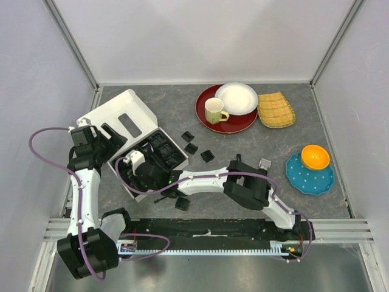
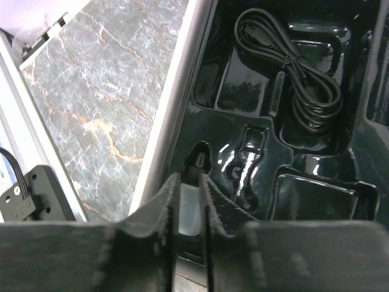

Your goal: Sort the hair-cutting tools

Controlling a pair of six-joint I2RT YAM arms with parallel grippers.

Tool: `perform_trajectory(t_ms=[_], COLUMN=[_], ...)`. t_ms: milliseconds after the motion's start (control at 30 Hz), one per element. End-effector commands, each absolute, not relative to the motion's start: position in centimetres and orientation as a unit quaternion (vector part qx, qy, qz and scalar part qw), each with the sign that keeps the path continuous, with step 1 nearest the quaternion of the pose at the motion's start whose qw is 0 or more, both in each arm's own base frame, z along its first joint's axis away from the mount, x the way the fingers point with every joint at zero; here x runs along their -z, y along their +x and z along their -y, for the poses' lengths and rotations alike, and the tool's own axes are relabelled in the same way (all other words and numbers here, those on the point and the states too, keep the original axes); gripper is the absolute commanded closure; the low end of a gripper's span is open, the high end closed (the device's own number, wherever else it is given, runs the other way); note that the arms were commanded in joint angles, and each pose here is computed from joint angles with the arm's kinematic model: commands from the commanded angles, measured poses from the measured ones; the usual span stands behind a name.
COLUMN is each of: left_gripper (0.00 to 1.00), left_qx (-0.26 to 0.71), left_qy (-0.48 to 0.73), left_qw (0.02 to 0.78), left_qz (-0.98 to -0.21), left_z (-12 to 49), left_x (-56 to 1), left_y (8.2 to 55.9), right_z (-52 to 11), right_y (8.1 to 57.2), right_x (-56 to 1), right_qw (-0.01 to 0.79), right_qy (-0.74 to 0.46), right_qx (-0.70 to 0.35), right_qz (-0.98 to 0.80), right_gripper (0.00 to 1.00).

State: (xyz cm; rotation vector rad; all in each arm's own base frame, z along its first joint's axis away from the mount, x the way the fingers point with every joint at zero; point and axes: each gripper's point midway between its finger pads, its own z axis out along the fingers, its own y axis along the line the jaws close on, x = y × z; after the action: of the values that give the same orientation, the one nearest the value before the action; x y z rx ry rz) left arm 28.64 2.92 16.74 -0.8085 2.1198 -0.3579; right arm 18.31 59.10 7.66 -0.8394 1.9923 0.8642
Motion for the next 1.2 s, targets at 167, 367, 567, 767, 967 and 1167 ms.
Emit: perform_trajectory(t_ms=[167,367,567,767,967,1167], left_gripper=[0.09,0.09,0.09,0.09,0.09,0.09], left_qx=[0.148,0.155,0.17,0.192,0.199,0.2], left_qy=[-0.33,-0.327,-0.312,-0.299,-0.294,-0.294], left_qw=[0.425,0.424,0.426,0.424,0.423,0.42], left_qz=[-0.83,-0.83,-0.832,-0.833,-0.834,-0.835], left_z=[-3.1,-2.9,-2.3,-1.5,-1.3,-1.2], left_x=[-18.0,-17.9,-18.1,-18.2,-18.1,-17.9], left_y=[29.0,29.1,29.3,29.5,29.6,29.6], right_z=[-56.8,-53.2,-48.1,-41.9,-39.6,-39.5], right_y=[18.9,18.3,17.5,16.3,14.1,13.6], right_x=[-16.8,-18.7,-16.6,-11.9,-7.8,-5.9], right_qw=[0.439,0.443,0.417,0.385,0.315,0.289], right_qy=[-0.323,-0.326,-0.37,-0.443,-0.517,-0.542], right_qx=[-0.332,-0.319,-0.25,-0.172,-0.154,-0.147], right_qz=[-0.77,-0.772,-0.791,-0.791,-0.781,-0.776], right_gripper=[0.47,0.35,0.25,0.1,0.06,0.06])
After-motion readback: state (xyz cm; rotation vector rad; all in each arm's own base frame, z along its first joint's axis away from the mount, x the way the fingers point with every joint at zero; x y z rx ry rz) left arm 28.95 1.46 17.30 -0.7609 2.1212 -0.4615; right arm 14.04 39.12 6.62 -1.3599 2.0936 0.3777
